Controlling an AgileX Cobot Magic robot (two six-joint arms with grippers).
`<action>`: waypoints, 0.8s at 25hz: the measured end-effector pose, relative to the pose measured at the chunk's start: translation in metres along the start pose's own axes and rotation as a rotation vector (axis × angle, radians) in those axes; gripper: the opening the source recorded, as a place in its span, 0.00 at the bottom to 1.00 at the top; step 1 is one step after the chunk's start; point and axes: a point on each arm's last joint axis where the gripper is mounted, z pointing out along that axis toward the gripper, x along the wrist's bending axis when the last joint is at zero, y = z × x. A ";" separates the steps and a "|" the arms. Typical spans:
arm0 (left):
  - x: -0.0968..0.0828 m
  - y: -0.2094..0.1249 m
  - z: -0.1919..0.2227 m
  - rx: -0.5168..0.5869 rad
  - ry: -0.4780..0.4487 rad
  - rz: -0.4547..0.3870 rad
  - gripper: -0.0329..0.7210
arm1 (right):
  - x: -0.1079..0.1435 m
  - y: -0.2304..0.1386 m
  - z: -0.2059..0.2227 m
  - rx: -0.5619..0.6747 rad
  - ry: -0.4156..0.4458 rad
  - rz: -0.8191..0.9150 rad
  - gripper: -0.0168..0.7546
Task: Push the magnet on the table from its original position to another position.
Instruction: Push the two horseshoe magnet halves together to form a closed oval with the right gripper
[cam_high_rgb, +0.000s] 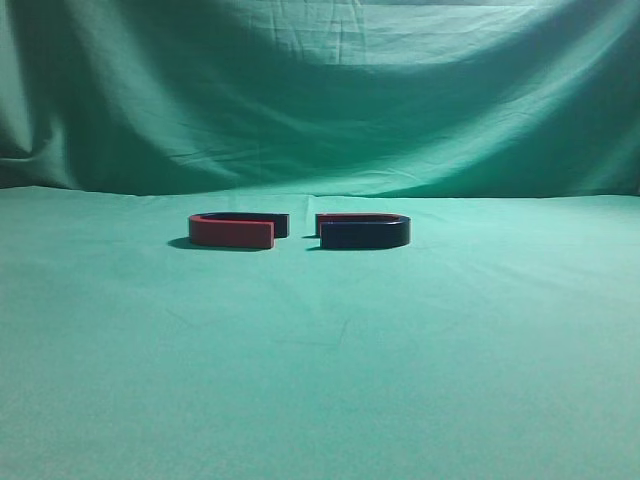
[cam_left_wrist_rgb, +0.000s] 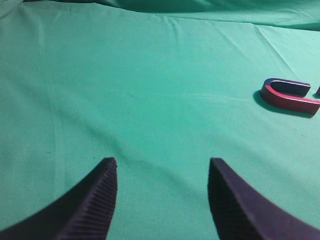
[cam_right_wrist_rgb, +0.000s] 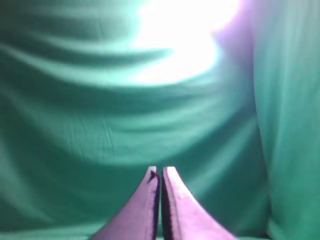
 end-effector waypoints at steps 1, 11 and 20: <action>0.000 0.000 0.000 0.000 0.000 0.000 0.54 | 0.000 0.002 0.000 -0.007 0.001 0.020 0.02; 0.000 0.000 0.000 0.000 0.000 0.000 0.54 | -0.007 0.050 0.031 0.513 -0.118 0.114 0.02; 0.000 0.000 0.000 0.000 0.000 0.000 0.54 | 0.003 0.029 0.080 1.140 -0.005 0.139 0.02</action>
